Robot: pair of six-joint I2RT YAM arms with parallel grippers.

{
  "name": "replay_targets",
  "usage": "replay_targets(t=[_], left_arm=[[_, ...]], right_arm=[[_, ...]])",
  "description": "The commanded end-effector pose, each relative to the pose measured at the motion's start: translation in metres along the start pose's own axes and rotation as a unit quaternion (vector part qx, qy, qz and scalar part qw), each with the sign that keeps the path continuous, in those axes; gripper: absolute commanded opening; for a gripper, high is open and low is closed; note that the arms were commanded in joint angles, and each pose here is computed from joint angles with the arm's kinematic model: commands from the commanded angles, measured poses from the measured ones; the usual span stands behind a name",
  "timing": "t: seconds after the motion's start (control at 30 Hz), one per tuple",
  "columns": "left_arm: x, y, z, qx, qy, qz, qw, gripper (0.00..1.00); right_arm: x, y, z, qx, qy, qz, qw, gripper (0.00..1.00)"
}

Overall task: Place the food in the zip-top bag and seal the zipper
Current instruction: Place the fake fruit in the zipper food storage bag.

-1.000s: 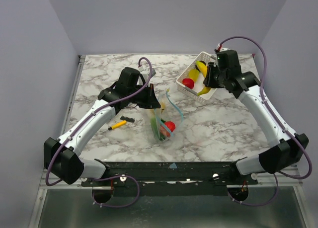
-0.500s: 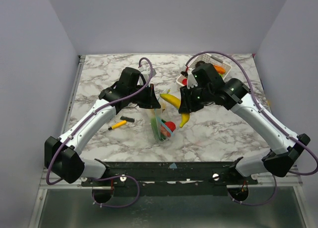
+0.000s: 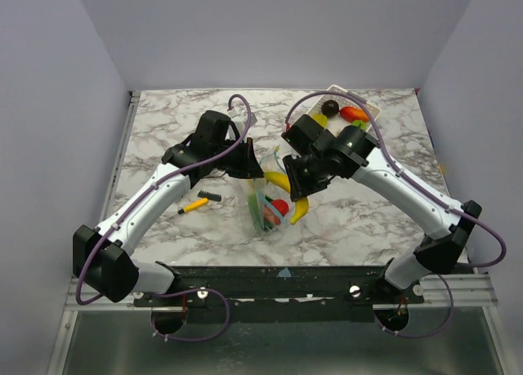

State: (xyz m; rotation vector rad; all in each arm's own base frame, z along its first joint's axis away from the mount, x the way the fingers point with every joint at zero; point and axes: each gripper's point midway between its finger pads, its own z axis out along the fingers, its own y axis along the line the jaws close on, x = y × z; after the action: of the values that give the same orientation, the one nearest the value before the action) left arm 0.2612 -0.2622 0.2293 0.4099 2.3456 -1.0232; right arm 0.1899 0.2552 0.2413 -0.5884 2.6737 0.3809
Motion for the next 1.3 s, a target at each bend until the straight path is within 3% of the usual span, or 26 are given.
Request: replay_targets(t=[0.0, 0.2, 0.63, 1.13, 1.27], left_arm=[[-0.011, -0.017, -0.012, 0.03, -0.027, 0.021, 0.999, 0.0], [-0.013, -0.022, -0.017, 0.037, -0.038, 0.029, 0.998, 0.0], [-0.008, -0.033, -0.015, 0.059, -0.026, 0.038, 0.997, 0.0], [-0.008, -0.031, -0.018, 0.051, -0.032, 0.041, 0.997, 0.0], [-0.008, -0.029, -0.017, 0.045, -0.032, 0.04, 0.998, 0.0]], right_arm=[[-0.009, -0.026, 0.006, 0.105, -0.001, 0.043, 0.994, 0.04], [-0.021, -0.037, 0.009, 0.153, -0.017, 0.05, 0.987, 0.04], [-0.069, 0.004, 0.033, 0.113, -0.049, 0.022, 0.992, 0.15], [-0.066, 0.011, 0.084, 0.086, -0.068, 0.015, 0.994, 0.69], [-0.059, 0.006, 0.078, 0.088, -0.071, 0.021, 0.993, 0.73]])
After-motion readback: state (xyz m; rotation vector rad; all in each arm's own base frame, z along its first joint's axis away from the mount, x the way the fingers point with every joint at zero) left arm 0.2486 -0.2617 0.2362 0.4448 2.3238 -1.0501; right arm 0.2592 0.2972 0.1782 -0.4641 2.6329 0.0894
